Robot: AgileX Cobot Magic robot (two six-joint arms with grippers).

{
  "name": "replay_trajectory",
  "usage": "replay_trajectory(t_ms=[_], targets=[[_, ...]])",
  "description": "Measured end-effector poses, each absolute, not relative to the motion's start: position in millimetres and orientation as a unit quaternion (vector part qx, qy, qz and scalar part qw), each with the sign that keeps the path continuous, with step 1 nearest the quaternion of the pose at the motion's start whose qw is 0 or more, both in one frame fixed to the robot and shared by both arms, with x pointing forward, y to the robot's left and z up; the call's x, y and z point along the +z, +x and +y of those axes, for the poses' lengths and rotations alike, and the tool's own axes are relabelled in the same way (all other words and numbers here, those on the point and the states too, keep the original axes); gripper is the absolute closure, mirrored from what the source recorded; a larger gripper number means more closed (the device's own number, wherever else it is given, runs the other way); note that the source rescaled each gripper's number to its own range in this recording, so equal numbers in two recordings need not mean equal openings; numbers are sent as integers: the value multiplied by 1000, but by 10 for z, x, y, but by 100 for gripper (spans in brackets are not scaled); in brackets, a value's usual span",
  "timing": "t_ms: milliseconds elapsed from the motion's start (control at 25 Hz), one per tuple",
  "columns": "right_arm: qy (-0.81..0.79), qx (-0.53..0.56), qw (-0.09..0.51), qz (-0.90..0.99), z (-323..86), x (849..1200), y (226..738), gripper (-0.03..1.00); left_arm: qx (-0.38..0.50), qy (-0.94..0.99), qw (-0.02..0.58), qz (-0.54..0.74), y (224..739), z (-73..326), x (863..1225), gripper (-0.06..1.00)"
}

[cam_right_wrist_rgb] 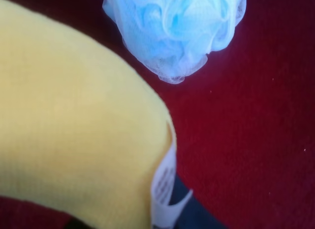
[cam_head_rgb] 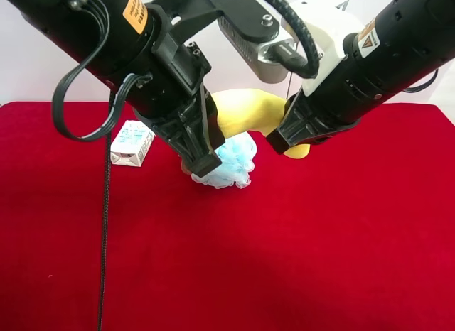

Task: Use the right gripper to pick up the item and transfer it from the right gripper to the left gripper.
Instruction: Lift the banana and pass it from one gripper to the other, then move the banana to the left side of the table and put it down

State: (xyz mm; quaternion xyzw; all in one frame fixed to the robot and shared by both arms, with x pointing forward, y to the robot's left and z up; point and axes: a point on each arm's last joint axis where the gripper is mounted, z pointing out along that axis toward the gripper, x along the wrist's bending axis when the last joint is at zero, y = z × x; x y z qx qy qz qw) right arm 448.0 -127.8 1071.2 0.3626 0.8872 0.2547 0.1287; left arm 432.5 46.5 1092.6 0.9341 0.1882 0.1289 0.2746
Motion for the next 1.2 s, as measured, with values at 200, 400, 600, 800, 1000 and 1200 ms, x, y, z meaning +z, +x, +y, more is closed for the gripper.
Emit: replay_trajectory(t_ms=[200, 400, 600, 800, 1000, 1200], targets=[[350, 250, 131, 893, -1281, 10709, 4475, 37, 130, 934, 274, 188, 4326, 466, 10926, 94], [342, 240, 129, 899, -1290, 10718, 4466, 0, 130, 934, 274, 188, 4326, 466, 10926, 94], [344, 205, 107, 910, -1387, 10983, 4340, -3, 130, 934, 274, 188, 4326, 466, 10926, 94], [343, 201, 104, 911, -1654, 11342, 4005, -3, 130, 934, 274, 188, 4326, 466, 10926, 94], [360, 286, 132, 878, -1949, 11694, 3612, -3, 128, 935, 271, 188, 4322, 471, 10922, 94], [353, 376, 165, 841, -2343, 11913, 3092, -3, 128, 936, 270, 188, 4321, 472, 10921, 94]])
